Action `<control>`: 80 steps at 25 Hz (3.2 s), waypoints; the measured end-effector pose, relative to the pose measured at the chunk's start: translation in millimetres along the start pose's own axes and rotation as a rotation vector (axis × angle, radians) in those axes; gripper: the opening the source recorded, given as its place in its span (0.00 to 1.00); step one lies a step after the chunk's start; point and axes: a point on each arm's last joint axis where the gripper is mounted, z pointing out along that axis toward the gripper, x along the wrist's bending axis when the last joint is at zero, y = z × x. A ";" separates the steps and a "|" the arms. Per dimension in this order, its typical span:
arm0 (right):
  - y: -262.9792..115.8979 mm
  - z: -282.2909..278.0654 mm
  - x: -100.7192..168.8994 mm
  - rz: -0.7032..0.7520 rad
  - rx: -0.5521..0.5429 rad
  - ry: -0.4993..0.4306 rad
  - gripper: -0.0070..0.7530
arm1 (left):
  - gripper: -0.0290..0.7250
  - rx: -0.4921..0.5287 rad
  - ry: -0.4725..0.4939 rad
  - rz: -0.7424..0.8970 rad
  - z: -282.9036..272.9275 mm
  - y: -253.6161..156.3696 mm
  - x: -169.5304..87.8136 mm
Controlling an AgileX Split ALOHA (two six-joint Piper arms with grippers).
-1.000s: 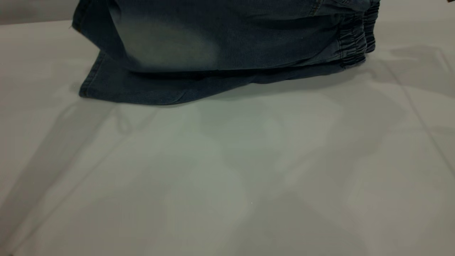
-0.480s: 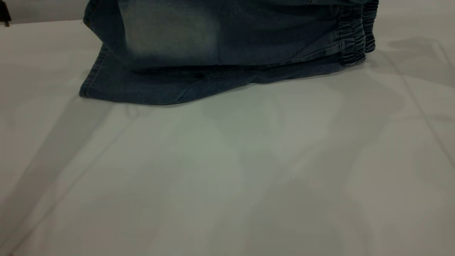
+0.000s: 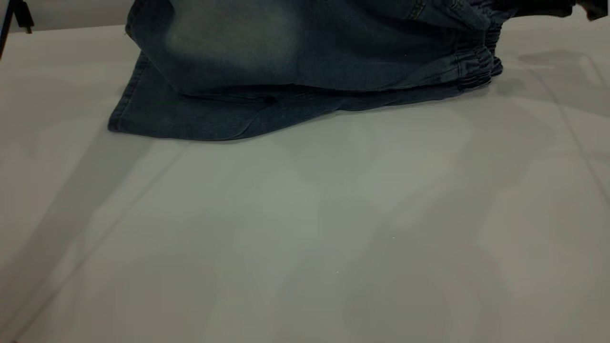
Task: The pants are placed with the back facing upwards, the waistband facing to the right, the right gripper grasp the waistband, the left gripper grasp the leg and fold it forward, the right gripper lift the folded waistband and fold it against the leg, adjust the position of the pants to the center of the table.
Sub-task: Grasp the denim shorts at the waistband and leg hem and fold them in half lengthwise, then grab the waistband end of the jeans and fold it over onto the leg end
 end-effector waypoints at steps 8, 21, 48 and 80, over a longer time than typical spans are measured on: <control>0.9 -0.1 -0.9 0.001 -0.010 -0.011 0.08 | 0.15 0.034 0.011 -0.026 20.4 -7.9 8.9; 1.4 -0.1 -1.2 0.004 -0.015 -0.014 0.45 | 0.15 0.053 0.010 -0.026 21.5 -10.4 10.2; 0.4 -0.3 0.7 0.065 -0.005 0.011 0.65 | 0.78 0.151 -0.003 -0.003 20.5 -19.7 8.7; -34.2 43.0 -43.9 0.326 -0.006 0.055 0.77 | 0.78 0.116 -0.009 -0.036 18.1 -15.0 7.9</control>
